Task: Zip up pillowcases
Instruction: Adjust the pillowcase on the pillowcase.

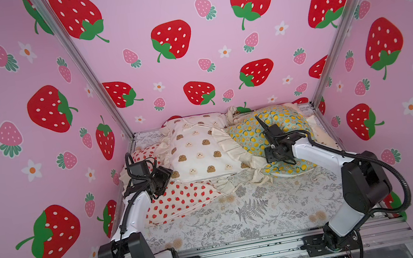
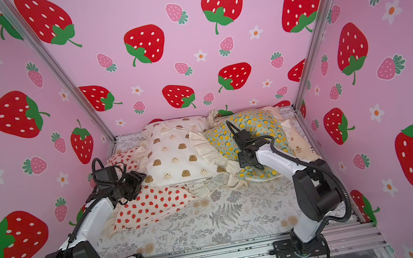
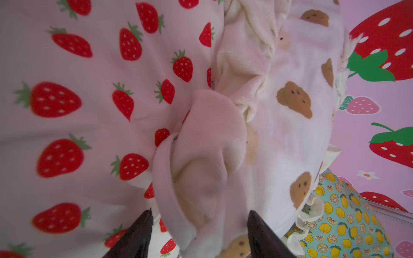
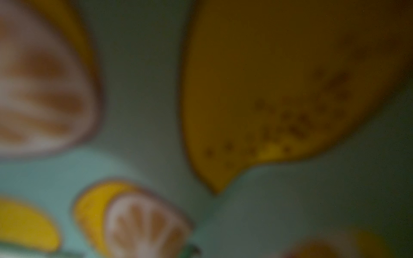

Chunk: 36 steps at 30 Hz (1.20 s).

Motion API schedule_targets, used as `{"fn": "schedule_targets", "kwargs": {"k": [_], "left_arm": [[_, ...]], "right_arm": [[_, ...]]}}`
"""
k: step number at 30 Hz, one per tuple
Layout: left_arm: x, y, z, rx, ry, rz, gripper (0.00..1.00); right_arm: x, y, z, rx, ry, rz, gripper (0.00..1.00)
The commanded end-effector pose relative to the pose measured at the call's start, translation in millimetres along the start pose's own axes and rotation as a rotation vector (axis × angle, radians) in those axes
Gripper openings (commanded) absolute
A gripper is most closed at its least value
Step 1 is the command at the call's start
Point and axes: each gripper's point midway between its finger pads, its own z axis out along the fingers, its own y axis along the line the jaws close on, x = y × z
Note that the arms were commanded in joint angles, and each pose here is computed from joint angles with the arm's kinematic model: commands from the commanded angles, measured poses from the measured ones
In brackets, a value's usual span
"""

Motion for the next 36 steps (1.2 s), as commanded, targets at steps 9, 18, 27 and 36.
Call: {"fn": "schedule_targets", "kwargs": {"k": [9, 18, 27, 36], "left_arm": [[-4.4, -22.2, 9.7, 0.136, 0.005, -0.010, 0.42], [2.7, -45.4, 9.6, 0.210, 0.022, 0.014, 0.12], [-21.0, -99.5, -39.6, 0.311, -0.062, 0.074, 0.00], [-11.8, -127.3, -121.1, 0.362, -0.140, 0.140, 0.00]], "right_arm": [[-4.0, 17.2, -42.7, -0.133, -0.097, -0.049, 0.83], [-7.4, 26.3, -61.0, -0.199, -0.094, -0.016, 0.92], [-30.1, -4.5, -27.7, -0.084, -0.091, 0.078, 0.96], [-56.8, -52.2, -2.0, 0.046, -0.089, 0.159, 0.97]]}}
